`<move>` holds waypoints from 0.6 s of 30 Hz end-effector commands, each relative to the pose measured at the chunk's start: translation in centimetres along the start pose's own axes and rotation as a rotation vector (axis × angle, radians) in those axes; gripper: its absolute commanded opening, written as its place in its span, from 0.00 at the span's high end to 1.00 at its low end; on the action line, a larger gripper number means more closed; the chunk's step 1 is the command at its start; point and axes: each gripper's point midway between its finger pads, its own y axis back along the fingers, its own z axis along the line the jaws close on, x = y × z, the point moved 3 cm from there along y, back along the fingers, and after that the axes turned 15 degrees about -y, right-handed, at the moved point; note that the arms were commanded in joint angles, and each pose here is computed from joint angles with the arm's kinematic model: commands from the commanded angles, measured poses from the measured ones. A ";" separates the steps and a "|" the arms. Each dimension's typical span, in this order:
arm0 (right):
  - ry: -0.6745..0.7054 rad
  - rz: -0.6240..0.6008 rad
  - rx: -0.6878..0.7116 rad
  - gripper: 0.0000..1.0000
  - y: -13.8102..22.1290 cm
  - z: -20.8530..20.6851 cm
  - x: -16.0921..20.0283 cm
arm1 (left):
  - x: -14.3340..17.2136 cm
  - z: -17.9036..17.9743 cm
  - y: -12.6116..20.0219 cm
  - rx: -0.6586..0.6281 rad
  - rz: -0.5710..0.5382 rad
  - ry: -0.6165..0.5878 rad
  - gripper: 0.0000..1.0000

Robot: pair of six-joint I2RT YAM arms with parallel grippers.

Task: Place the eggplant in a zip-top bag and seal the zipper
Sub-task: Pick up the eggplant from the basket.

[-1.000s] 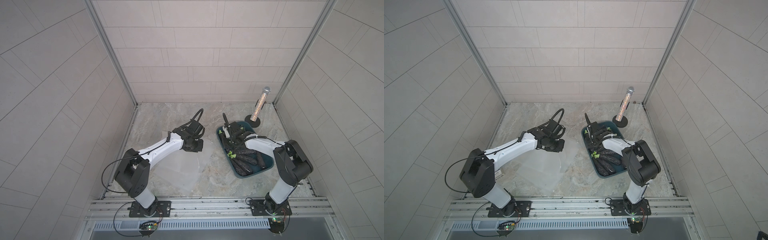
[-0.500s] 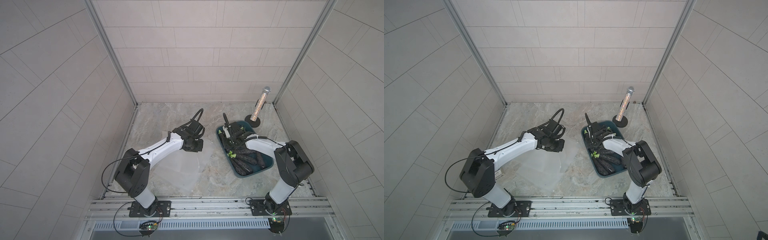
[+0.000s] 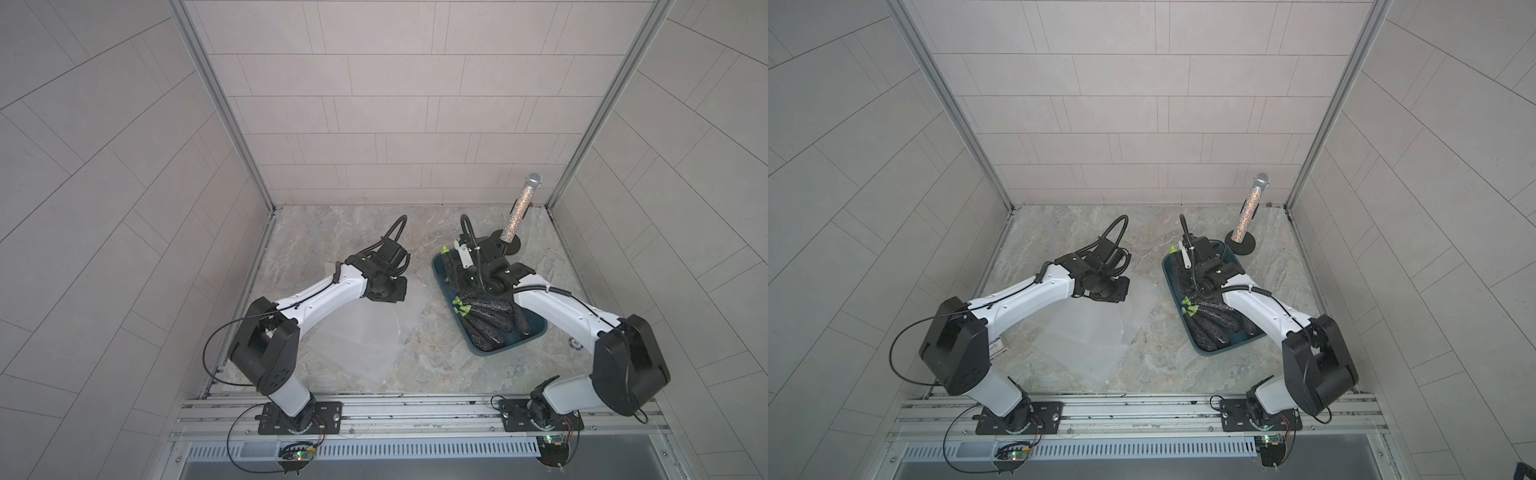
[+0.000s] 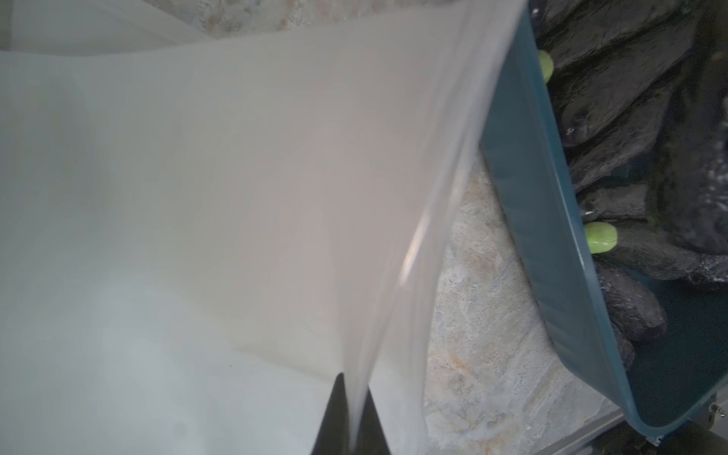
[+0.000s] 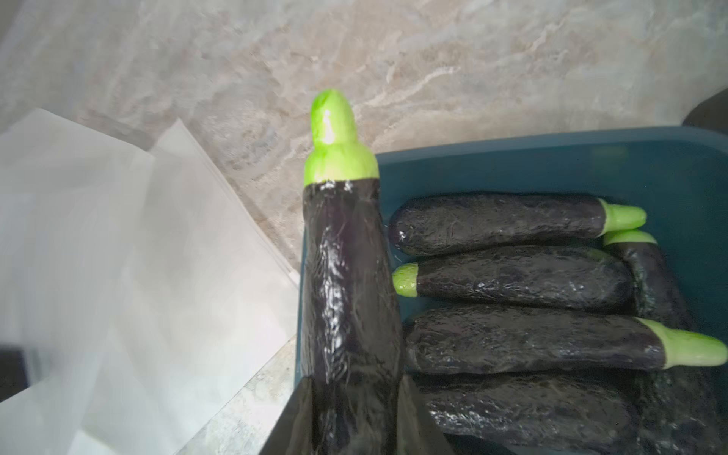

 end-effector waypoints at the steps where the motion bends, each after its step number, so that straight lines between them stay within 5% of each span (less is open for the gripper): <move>1: 0.015 0.039 -0.078 0.87 1.8 1.5 1.9 | -0.7 0.3 0.2 -0.015 -0.006 -0.006 1.00; 18: 0.027 0.194 -0.404 0.88 4.7 7.5 10.6 | -1.3 0.7 0.3 -0.018 -0.007 -0.009 1.00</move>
